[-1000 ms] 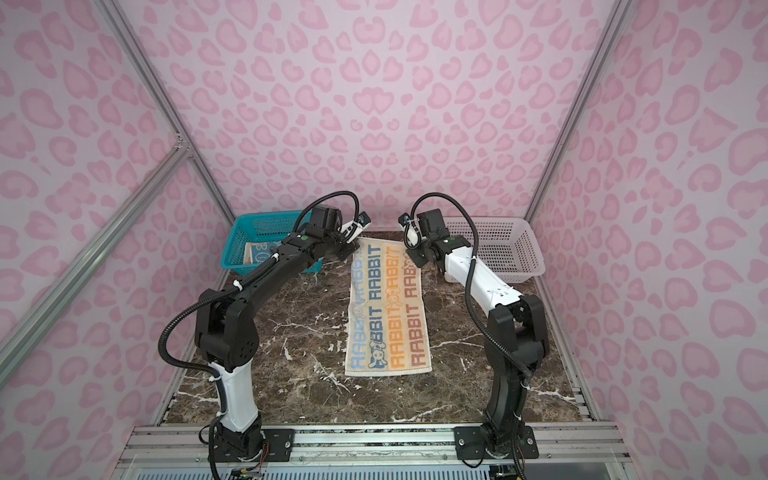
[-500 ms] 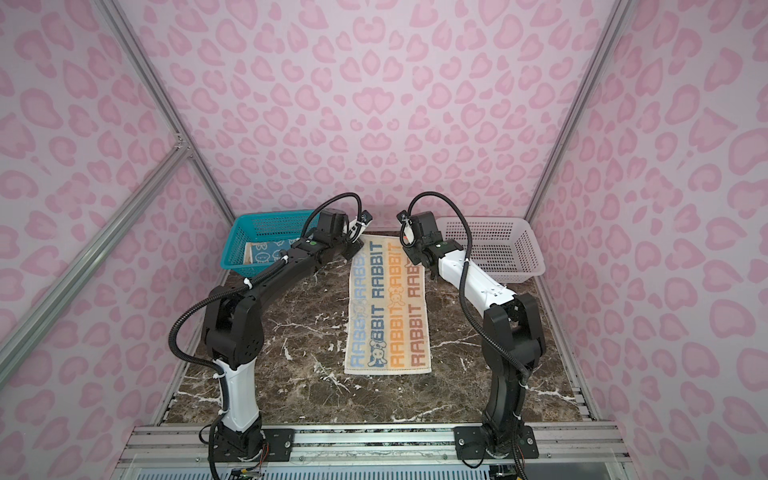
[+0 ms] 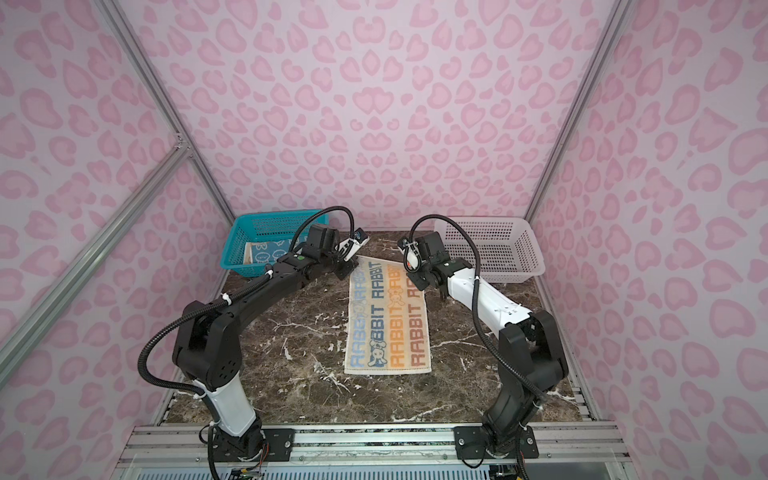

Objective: Fold and stack the towels
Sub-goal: 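Fold the far edge of the towel toward the robot with both grippers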

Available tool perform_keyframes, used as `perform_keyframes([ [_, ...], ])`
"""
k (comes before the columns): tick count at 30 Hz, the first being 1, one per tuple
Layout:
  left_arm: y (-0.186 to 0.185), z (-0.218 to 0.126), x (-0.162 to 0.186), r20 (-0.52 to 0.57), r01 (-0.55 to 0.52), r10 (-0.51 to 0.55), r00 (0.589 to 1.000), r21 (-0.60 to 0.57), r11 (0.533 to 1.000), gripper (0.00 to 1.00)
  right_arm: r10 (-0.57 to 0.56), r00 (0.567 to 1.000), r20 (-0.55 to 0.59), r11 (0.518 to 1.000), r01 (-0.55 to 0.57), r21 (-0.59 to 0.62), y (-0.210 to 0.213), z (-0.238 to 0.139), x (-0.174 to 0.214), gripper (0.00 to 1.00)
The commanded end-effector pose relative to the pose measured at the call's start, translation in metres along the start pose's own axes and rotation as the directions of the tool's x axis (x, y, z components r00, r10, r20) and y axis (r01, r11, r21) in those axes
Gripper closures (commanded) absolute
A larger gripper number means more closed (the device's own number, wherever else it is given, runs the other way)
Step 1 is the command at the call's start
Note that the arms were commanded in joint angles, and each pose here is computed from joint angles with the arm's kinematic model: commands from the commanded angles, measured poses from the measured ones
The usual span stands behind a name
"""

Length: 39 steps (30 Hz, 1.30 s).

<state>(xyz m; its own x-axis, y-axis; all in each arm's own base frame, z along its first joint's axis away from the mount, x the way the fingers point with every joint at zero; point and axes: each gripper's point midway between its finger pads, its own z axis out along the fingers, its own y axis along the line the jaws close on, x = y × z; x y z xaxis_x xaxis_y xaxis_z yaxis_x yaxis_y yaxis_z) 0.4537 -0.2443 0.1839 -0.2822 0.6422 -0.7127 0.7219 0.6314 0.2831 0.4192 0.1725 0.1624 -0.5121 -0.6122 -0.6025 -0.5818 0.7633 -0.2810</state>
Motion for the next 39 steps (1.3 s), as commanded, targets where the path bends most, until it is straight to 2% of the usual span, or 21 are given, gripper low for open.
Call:
perform_keyframes([
  [1,-0.005,-0.012,0.015,-0.053,0.016,-0.015,0.998,0.010,1.000,0.97,-0.058,0.997,-0.052,0.998,0.057,-0.029,0.010,-0.007,0.024,1.00],
  [8,-0.043,-0.030,0.037,-0.098,0.038,-0.025,0.995,0.135,0.990,0.97,-0.126,0.987,-0.104,0.986,0.113,-0.120,0.033,-0.019,0.050,1.00],
  [15,-0.076,-0.055,0.045,-0.087,0.074,-0.054,0.995,0.245,0.967,0.97,-0.190,0.966,-0.177,0.971,0.159,-0.176,0.046,-0.032,0.075,1.00],
  [20,-0.098,-0.058,0.063,-0.144,0.097,-0.054,0.988,0.304,0.948,0.97,-0.261,0.946,-0.193,0.951,0.217,-0.222,0.065,-0.036,0.095,1.00],
  [26,-0.118,-0.059,0.083,-0.234,0.131,-0.047,0.971,0.360,0.924,0.97,-0.299,0.929,-0.218,0.946,0.259,-0.197,0.070,-0.043,0.104,1.00],
  [34,-0.129,-0.078,0.069,-0.165,0.090,-0.022,0.986,0.416,0.905,0.97,-0.391,0.889,-0.236,0.919,0.363,-0.157,0.064,-0.059,0.101,1.00],
  [39,-0.139,-0.081,0.079,-0.186,0.084,0.000,0.983,0.444,0.892,0.97,-0.429,0.867,-0.253,0.901,0.391,-0.189,0.075,-0.060,0.112,1.00],
])
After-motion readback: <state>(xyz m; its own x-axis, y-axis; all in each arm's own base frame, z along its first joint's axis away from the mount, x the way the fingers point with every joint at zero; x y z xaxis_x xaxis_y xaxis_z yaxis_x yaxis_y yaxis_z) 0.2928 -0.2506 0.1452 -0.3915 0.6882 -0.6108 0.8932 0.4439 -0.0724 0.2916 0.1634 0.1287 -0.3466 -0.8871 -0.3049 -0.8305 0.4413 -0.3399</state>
